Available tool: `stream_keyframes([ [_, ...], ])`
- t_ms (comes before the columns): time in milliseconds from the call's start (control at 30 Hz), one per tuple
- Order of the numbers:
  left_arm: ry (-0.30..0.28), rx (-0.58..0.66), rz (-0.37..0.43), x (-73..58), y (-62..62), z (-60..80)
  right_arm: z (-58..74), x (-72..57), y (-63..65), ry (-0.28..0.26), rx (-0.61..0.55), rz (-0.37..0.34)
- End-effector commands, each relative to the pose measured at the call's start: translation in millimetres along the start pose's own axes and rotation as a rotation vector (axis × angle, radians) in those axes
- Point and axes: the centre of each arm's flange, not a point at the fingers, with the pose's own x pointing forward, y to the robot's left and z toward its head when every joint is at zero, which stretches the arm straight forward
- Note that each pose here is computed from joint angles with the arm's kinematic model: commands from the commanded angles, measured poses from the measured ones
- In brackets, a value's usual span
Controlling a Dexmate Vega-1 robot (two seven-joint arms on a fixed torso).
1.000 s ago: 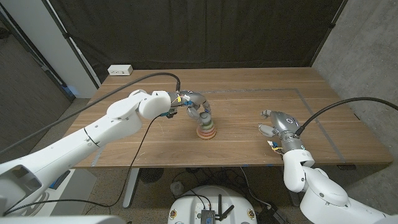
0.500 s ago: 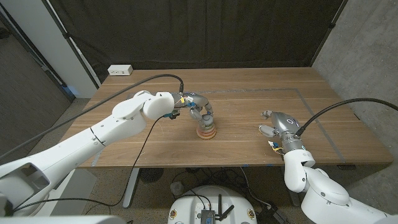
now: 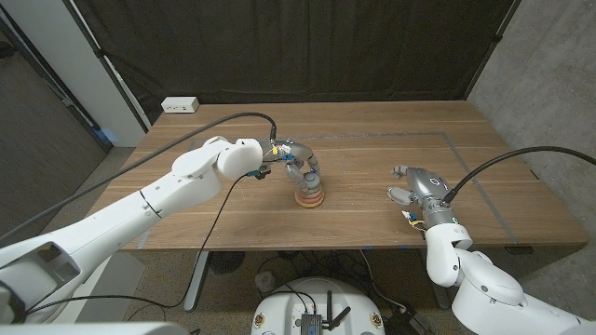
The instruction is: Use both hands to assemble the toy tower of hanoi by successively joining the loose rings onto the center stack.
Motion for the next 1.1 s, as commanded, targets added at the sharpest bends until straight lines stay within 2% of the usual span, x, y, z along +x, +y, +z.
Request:
stream_keyframes([
  [33, -0.007, -0.02, -0.014, 4.5, -5.9, -2.5, -0.2, 2.7, 1.3, 0.003, -0.001, 0.005],
  [500, 0.002, 0.01, -0.017, -1.2, 0.7, -0.4, 1.4, 0.6, -0.4, -0.001, 0.011, -0.016],
  [1100, 0.03, 0.015, -0.029, -12.6, 2.9, 2.0, 0.5, -2.1, 0.9, 0.001, 0.008, -0.001],
])
